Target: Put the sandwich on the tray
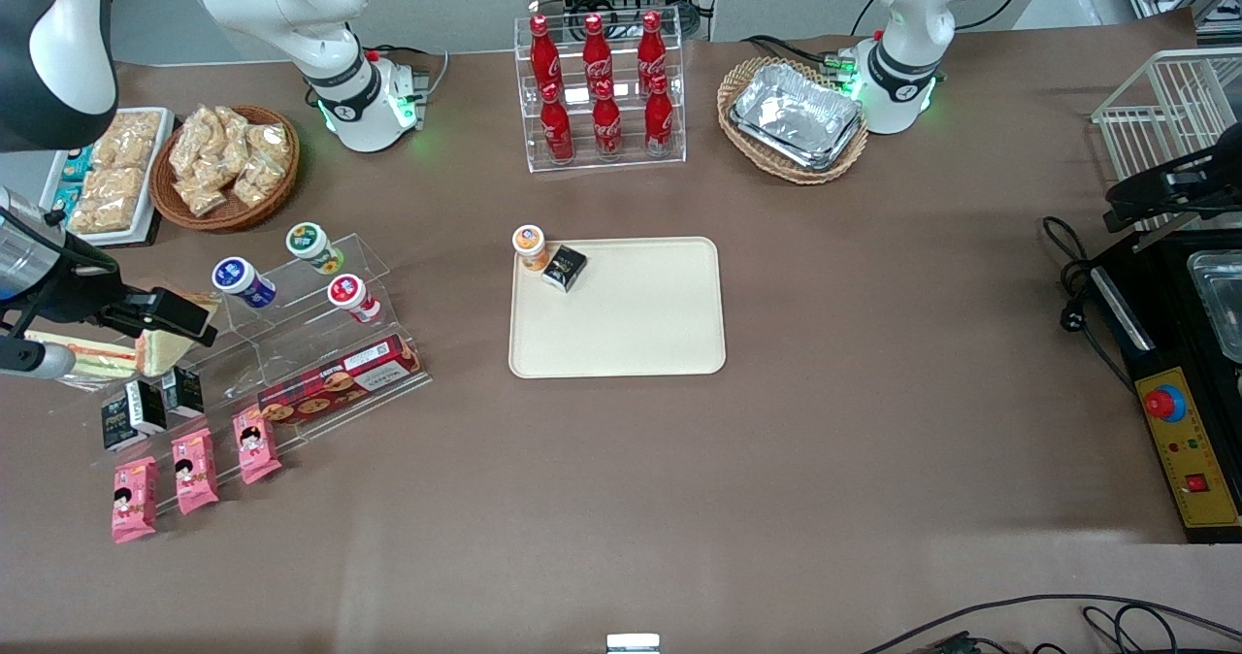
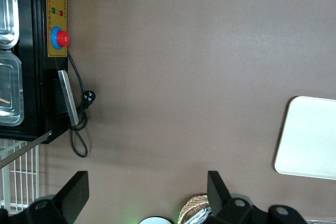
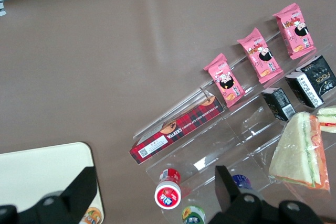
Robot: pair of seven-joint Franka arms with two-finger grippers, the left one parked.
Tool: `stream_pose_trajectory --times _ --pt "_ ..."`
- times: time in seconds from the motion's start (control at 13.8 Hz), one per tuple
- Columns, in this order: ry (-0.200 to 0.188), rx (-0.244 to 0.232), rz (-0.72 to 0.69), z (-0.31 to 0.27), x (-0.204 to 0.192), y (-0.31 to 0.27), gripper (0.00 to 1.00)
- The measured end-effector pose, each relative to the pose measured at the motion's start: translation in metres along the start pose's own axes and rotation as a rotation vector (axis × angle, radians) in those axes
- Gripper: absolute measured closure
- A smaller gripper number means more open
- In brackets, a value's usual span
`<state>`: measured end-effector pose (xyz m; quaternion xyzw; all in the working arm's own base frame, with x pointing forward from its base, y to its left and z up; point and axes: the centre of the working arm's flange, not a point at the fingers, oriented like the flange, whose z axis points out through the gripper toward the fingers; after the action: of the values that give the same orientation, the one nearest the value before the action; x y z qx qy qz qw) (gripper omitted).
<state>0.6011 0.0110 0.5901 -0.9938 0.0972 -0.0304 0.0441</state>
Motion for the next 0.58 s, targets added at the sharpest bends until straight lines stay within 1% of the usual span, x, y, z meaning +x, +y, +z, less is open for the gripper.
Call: stream_pose_trajectory --times 0.58 --pt "0.006 -0.001 0.004 -0.002 0.003 0.013 0.00"
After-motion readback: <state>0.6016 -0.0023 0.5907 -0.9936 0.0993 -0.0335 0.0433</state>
